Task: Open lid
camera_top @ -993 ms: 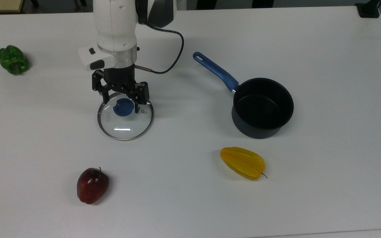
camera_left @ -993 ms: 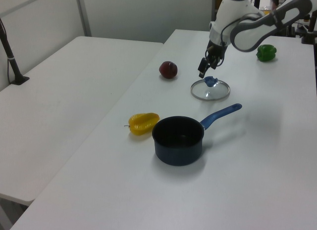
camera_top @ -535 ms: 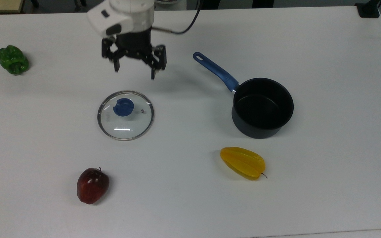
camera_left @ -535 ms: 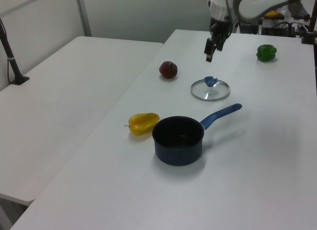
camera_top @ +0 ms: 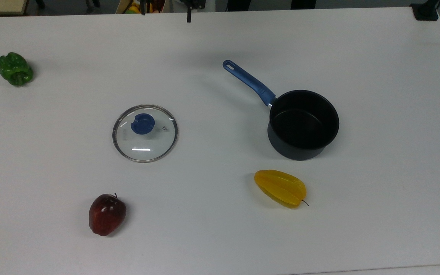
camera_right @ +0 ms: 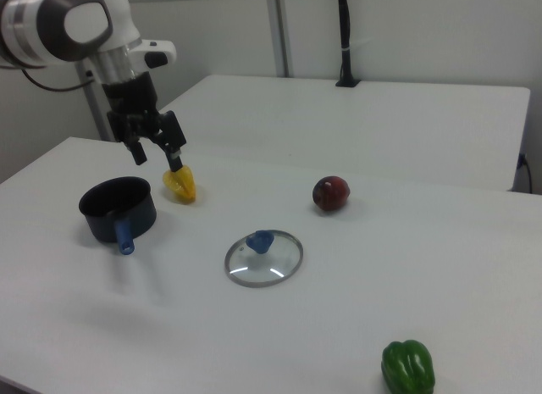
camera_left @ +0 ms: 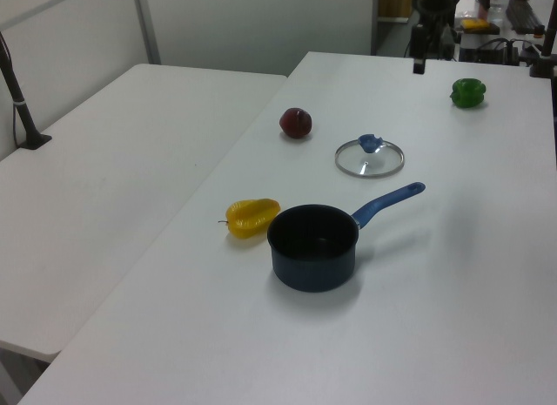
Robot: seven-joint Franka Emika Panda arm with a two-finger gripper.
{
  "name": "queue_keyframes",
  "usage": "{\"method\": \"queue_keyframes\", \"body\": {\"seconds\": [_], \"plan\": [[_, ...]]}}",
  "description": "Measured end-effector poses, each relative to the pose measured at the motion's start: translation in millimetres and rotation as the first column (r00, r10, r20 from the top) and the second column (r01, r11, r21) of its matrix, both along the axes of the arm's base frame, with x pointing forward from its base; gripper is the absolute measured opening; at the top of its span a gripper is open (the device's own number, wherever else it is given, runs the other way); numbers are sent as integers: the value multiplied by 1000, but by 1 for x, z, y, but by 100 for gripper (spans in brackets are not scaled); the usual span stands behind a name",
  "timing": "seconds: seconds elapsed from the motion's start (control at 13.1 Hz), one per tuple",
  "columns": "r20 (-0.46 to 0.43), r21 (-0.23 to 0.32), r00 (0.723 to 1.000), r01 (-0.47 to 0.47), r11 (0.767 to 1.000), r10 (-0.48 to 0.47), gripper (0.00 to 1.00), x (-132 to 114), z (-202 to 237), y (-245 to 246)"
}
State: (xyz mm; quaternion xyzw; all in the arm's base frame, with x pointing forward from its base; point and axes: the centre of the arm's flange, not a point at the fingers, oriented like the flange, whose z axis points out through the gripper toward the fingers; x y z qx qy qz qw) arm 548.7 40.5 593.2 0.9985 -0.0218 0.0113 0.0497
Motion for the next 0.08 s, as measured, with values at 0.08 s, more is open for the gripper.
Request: {"method": "queue_keyframes", "body": {"seconds": [0.08], "plan": [[-8,12,1000,10,1000,-10,100,-5,5,-4]]}}
